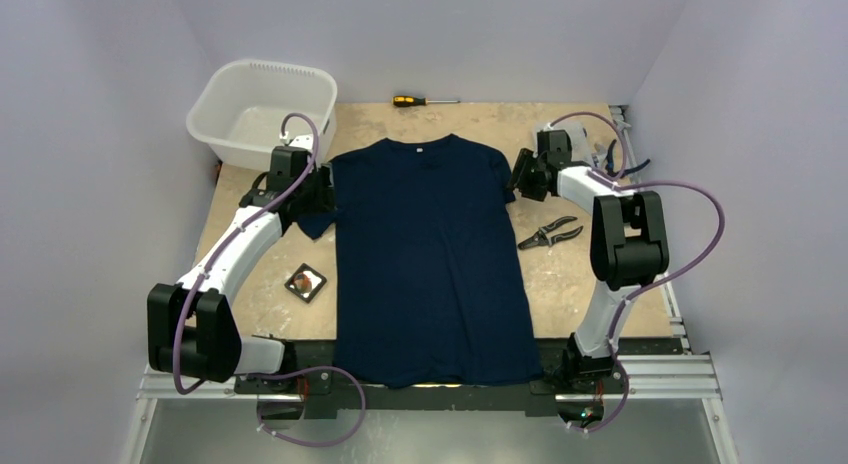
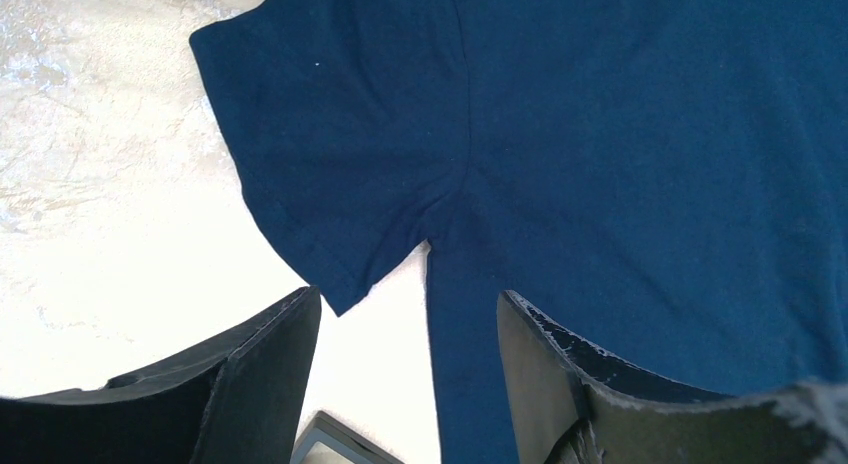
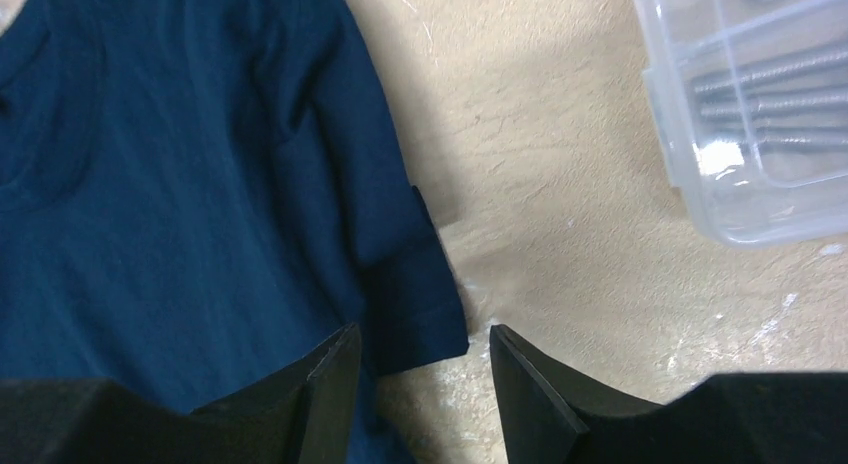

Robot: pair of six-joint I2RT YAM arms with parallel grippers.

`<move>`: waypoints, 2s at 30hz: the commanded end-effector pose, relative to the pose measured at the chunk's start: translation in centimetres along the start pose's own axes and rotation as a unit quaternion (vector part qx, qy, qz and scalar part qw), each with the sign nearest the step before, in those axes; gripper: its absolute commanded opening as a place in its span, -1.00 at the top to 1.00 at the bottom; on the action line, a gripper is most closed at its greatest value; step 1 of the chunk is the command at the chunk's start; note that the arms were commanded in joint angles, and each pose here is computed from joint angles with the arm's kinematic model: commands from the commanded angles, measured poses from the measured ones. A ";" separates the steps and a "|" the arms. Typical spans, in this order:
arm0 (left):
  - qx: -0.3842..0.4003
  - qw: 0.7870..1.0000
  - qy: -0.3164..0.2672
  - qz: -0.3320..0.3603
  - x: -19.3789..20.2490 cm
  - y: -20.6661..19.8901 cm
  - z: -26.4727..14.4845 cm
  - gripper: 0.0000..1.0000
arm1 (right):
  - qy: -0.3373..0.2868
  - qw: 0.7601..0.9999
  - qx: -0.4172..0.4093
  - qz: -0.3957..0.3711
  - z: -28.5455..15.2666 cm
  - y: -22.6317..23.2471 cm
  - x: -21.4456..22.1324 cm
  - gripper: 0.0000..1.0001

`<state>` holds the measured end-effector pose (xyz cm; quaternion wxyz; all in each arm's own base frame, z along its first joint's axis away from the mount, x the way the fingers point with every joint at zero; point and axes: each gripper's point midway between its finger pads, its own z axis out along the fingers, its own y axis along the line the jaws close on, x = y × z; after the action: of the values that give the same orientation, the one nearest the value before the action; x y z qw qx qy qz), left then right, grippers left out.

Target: Pin the brooch onto the clothing

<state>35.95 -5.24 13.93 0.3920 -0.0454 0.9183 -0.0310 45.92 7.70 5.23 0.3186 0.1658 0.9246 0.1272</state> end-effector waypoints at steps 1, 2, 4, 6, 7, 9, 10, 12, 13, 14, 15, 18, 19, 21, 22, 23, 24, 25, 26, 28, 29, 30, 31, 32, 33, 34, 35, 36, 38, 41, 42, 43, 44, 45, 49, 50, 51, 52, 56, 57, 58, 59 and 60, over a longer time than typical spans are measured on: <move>0.015 0.999 -0.032 0.006 -1.5 -0.7 -0.9 -0.29 | -0.009 1.000 0.023 0.000 0.6 -0.5 -0.1 -0.06; 0.014 0.999 -0.032 0.006 -1.5 -0.6 -0.9 -0.29 | -0.008 1.000 0.026 0.000 0.8 -0.6 -0.1 -0.05; 0.014 0.999 -0.033 0.006 -1.5 -0.6 -1.0 -0.29 | -0.003 1.000 0.029 0.000 1.0 -0.7 0.2 -0.03; 0.014 0.999 -0.033 0.007 -1.5 -0.6 -1.0 -0.29 | 0.002 1.000 0.031 0.001 1.3 -0.8 0.6 0.02; 0.013 0.999 -0.033 0.007 -1.5 -0.6 -1.0 -0.29 | 0.005 0.999 0.032 0.001 1.5 -0.9 0.8 0.04; 0.013 0.999 -0.034 0.007 -1.6 -0.6 -1.0 -0.29 | 0.008 0.999 0.034 0.002 1.8 -1.0 1.2 0.09; 0.013 0.999 -0.033 0.007 -1.6 -0.6 -1.0 -0.29 | 0.011 0.999 0.034 0.001 2.0 -1.0 1.5 0.12; 0.013 0.999 -0.033 0.007 -1.5 -0.6 -1.0 -0.29 | 0.015 0.999 0.034 -0.001 2.3 -0.9 1.9 0.19; 0.013 0.999 -0.034 0.007 -1.6 -0.6 -1.0 -0.29 | 0.016 0.999 0.034 -0.001 2.4 -0.9 2.0 0.23; 0.013 0.999 -0.033 0.007 -1.6 -0.6 -1.0 -0.29 | 0.018 0.999 0.034 -0.002 2.5 -0.9 2.1 0.28; 0.013 0.999 -0.034 0.007 -1.6 -0.6 -1.0 -0.29 | 0.020 0.999 0.033 -0.001 2.6 -0.8 2.2 0.31; 0.012 0.999 -0.034 0.007 -1.6 -0.6 -1.0 -0.29 | 0.022 0.999 0.032 -0.002 2.6 -0.5 2.5 0.39; 0.012 0.999 -0.035 0.007 -1.7 -0.6 -1.1 -0.29 | 0.023 0.999 0.030 -0.002 2.6 -0.3 2.5 0.43; 0.012 0.999 -0.034 0.008 -1.6 -0.6 -1.0 -0.29 | 0.026 0.999 0.029 -0.003 2.6 0.0 2.7 0.57; 0.013 0.999 -0.034 0.008 -1.6 -0.6 -1.0 -0.29 | 0.026 0.999 0.029 -0.002 2.6 0.0 2.7 0.64; 0.012 0.999 -0.035 0.007 -1.6 -0.6 -1.0 -0.29 | 0.027 0.999 0.028 -0.001 2.6 0.0 2.6 0.71; 0.012 0.999 -0.034 0.007 -1.6 -0.6 -1.0 -0.29 | 0.027 0.999 0.030 -0.002 2.6 0.0 2.7 0.80; 0.012 0.999 -0.034 0.008 -1.6 -0.6 -1.0 -0.29 | 0.026 0.999 0.031 -0.002 2.5 0.0 2.5 0.87; 0.012 0.999 -0.034 0.008 -1.6 -0.6 -1.0 -0.29 | 0.025 0.999 0.032 -0.004 2.4 0.0 2.4 0.95; 0.013 0.999 -0.034 0.008 -1.6 -0.6 -1.0 -0.29 | 0.018 0.999 0.028 -0.006 2.0 0.5 1.5 1.00; 0.013 0.999 -0.034 0.008 -1.6 -0.6 -1.0 -0.29 | 0.012 1.000 0.025 -0.007 1.7 0.8 0.9 1.00; 0.013 0.999 -0.035 0.008 -1.7 -0.7 -1.0 -0.29 | 0.006 1.000 0.026 -0.006 1.3 1.0 0.2 1.00; 0.013 0.999 -0.035 0.008 -1.7 -0.7 -1.1 -0.29 | -0.004 0.999 0.034 -0.007 0.9 1.1 -0.7 1.00; 0.013 0.999 -0.035 0.007 -1.7 -0.7 -1.1 -0.29 | -0.012 0.999 0.039 -0.011 0.5 1.1 -1.5 1.00; 0.013 0.999 -0.035 0.008 -1.6 -0.7 -1.0 -0.29 | -0.022 0.999 0.043 -0.014 0.0 1.3 -2.4 1.00; 0.013 0.999 -0.035 0.007 -1.6 -0.7 -1.1 -0.29 | -0.030 0.998 0.047 -0.017 -0.4 1.4 -3.2 1.00; 0.013 0.999 -0.036 0.008 -1.7 -0.7 -1.1 -0.29 | -0.039 0.998 0.048 -0.019 -0.8 1.5 -4.0 1.00; 0.013 0.999 -0.036 0.007 -1.7 -0.6 -1.1 -0.29 | -0.046 0.997 0.051 -0.021 -1.1 1.7 -4.7 1.00; 0.013 0.999 -0.036 0.008 -1.7 -0.6 -1.1 -0.29 | -0.057 0.997 0.054 -0.024 -1.6 1.7 -6.0 1.00; 0.013 0.999 -0.036 0.008 -1.7 -0.6 -1.1 -0.29 | -0.068 0.996 0.058 -0.024 -2.0 1.6 -7.7 1.00; 0.013 0.999 -0.035 0.008 -1.7 -0.7 -1.0 -0.29 | -0.070 0.995 0.059 -0.024 -2.1 1.5 -8.2 1.00; 0.013 0.999 -0.036 0.007 -1.7 -0.7 -1.1 -0.29 | -0.075 0.995 0.060 -0.023 -2.2 1.4 -8.8 1.00; 0.013 0.999 -0.036 0.008 -1.7 -0.7 -1.1 -0.29 | -0.079 0.995 0.060 -0.021 -2.4 1.3 -9.4 1.00; 0.013 0.999 -0.035 0.008 -1.7 -0.7 -1.0 -0.28 | -0.084 0.994 0.062 -0.020 -2.5 1.0 -10.0 1.00; 0.013 0.999 -0.035 0.009 -1.7 -0.7 -1.0 -0.28 | -0.104 0.992 0.066 -0.018 -2.9 0.5 -12.6 1.00; 0.013 0.999 -0.035 0.009 -1.7 -0.7 -1.0 -0.28 | -0.105 0.992 0.069 -0.018 -2.9 0.2 -13.0 1.00; 0.013 0.999 -0.035 0.008 -1.7 -0.7 -1.0 -0.28 | -0.108 0.991 0.072 -0.018 -2.9 0.0 -13.4 1.00; 0.014 0.999 -0.036 0.008 -1.7 -0.7 -1.0 -0.28 | -0.110 0.991 0.073 -0.019 -2.9 -0.1 -13.8 1.00; 0.013 0.999 -0.033 0.009 -1.6 -0.7 -0.8 -0.28 | -0.113 0.990 0.081 -0.020 -2.6 -0.8 -15.0 1.00; 0.014 0.999 -0.032 0.009 -1.6 -0.7 -0.8 -0.28 | -0.114 0.990 0.084 -0.019 -2.5 -1.0 -15.2 1.00; 0.014 0.999 -0.033 0.009 -1.7 -0.7 -0.8 -0.28 | -0.115 0.990 0.085 -0.018 -2.5 -1.1 -15.5 1.00; 0.014 0.999 -0.032 0.009 -1.6 -0.7 -0.8 -0.28 | -0.117 0.989 0.086 -0.017 -2.4 -1.3 -15.7 1.00; 0.015 0.999 -0.032 0.009 -1.6 -0.7 -0.7 -0.28 | -0.119 0.989 0.087 -0.016 -2.3 -1.5 -16.0 1.00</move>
<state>35.87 -5.38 14.36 0.3977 -0.0434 0.9159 -0.0330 55.02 1.09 13.36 0.3933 0.1929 0.8983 0.0349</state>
